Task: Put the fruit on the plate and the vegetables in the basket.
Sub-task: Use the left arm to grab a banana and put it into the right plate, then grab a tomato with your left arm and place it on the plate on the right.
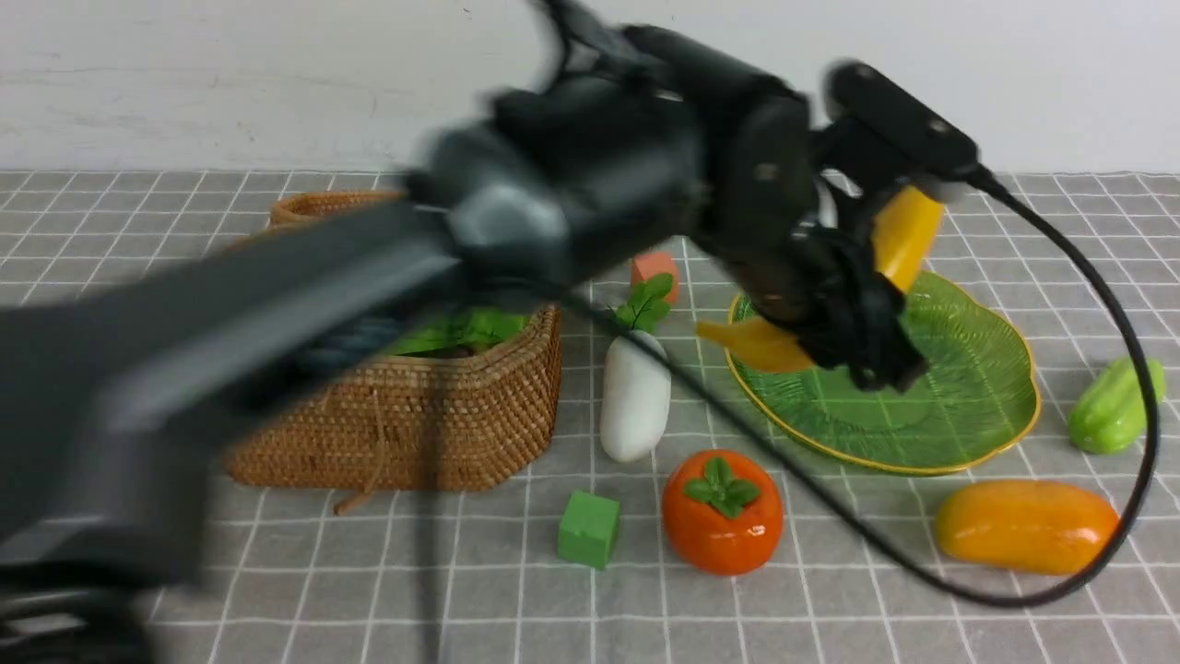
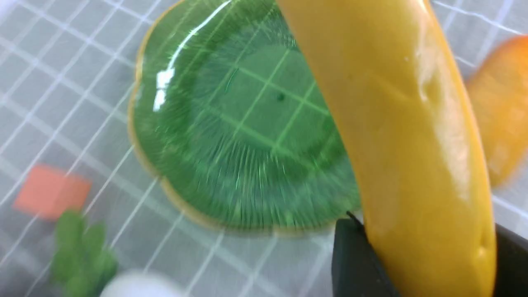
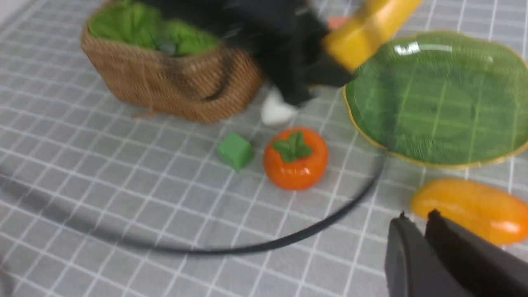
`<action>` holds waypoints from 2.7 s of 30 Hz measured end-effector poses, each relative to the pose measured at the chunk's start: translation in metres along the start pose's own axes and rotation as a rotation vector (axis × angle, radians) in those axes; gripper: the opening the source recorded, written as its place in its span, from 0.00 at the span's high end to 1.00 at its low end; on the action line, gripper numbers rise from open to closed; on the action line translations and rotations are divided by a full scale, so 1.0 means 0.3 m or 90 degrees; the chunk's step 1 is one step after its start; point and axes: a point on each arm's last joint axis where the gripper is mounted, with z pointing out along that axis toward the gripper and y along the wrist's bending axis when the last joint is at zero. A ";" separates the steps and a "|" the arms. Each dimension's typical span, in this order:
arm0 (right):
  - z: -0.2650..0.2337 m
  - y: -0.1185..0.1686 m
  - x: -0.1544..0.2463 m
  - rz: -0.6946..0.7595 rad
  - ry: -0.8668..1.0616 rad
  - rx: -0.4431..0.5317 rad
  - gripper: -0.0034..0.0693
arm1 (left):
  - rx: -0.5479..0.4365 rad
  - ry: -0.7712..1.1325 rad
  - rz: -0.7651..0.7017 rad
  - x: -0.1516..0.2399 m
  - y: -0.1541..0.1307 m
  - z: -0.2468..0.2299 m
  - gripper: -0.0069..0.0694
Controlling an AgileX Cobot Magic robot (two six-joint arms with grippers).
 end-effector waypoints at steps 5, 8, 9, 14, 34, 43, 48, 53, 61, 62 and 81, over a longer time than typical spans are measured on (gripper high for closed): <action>-0.017 -0.004 0.015 -0.011 0.009 0.016 0.85 | 0.007 0.038 0.000 0.005 -0.003 0.244 0.49; -0.026 -0.007 0.021 -0.017 0.007 0.026 0.84 | 0.008 0.043 0.002 0.027 -0.009 0.323 0.49; -0.032 -0.006 0.024 -0.018 0.006 0.027 0.84 | 0.010 0.041 0.002 0.043 -0.015 0.363 0.49; -0.036 -0.005 0.031 -0.018 0.015 0.026 0.84 | 0.008 0.015 0.000 0.046 -0.018 0.392 0.35; -0.080 0.005 0.057 -0.024 0.007 0.023 0.82 | 0.030 0.215 -0.054 0.094 -0.013 -0.277 0.72; -0.109 0.012 0.072 -0.029 -0.010 0.021 0.82 | 0.050 0.278 -0.043 0.316 -0.068 -0.131 0.69; -0.110 0.012 0.074 -0.028 -0.008 0.021 0.82 | 0.043 0.228 -0.014 0.299 -0.083 -0.098 0.34; -0.110 0.012 0.074 -0.028 -0.008 0.021 0.82 | 0.034 0.195 0.132 0.287 -0.161 -0.035 0.20; -0.110 0.013 0.076 -0.028 -0.004 0.020 0.81 | -0.015 0.183 0.199 0.320 -0.203 0.100 0.17; -0.110 0.013 0.077 -0.028 -0.001 0.020 0.81 | -0.022 0.190 0.204 0.329 -0.200 0.116 0.17; -0.110 0.013 0.083 -0.028 0.011 0.019 0.81 | -0.129 0.206 0.198 0.370 -0.164 0.197 0.25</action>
